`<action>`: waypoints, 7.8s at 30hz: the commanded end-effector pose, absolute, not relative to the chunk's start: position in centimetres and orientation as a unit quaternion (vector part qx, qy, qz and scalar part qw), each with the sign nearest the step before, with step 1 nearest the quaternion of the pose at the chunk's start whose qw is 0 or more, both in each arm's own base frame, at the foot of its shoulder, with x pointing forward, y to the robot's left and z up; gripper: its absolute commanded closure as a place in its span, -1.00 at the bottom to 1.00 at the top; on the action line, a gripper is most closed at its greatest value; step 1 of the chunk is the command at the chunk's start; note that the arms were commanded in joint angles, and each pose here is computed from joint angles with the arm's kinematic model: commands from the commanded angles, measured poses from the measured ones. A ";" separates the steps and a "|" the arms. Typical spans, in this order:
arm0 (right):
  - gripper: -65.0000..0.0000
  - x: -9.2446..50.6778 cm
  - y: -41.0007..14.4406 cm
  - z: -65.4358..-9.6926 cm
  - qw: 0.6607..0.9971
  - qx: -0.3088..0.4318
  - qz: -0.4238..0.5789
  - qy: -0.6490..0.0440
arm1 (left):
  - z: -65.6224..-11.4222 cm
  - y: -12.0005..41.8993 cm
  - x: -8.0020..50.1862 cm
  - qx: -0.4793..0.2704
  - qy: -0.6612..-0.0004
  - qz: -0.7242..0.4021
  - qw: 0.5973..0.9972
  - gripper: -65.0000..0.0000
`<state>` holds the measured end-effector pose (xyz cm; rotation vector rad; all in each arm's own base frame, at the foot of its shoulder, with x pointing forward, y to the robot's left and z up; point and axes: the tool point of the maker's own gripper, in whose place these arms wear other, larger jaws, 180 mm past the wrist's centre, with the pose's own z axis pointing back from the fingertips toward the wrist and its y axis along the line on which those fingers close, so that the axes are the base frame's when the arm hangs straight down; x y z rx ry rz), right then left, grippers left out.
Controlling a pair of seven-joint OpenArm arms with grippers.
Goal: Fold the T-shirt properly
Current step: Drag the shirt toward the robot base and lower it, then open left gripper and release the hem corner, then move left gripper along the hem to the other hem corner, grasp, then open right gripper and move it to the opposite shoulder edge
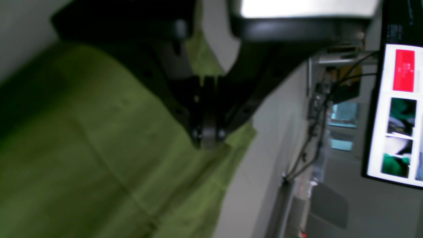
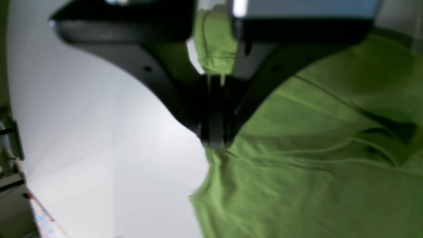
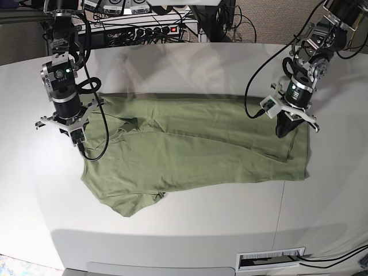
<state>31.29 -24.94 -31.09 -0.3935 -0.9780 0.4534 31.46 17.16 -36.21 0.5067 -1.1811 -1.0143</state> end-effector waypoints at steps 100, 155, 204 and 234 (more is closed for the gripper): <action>1.00 19.7 -29.4 -38.7 0.928 -0.132 0.322 -0.133 | -45.6 19.9 11.3 -0.037 -0.162 -0.710 0.684 1.00; 0.98 26.2 -28.2 -32.7 0.900 -0.128 0.283 -0.307 | -36.1 30.7 31.2 -0.063 -0.431 -0.297 0.850 0.28; 0.98 25.9 -28.5 -33.0 0.904 -0.132 0.281 -0.293 | -38.5 30.2 32.7 -0.044 -0.396 -0.339 0.852 0.28; 0.55 33.5 -30.2 -29.7 0.884 -0.142 0.224 -0.384 | -35.5 27.9 33.7 -0.116 -0.443 -0.283 0.843 1.00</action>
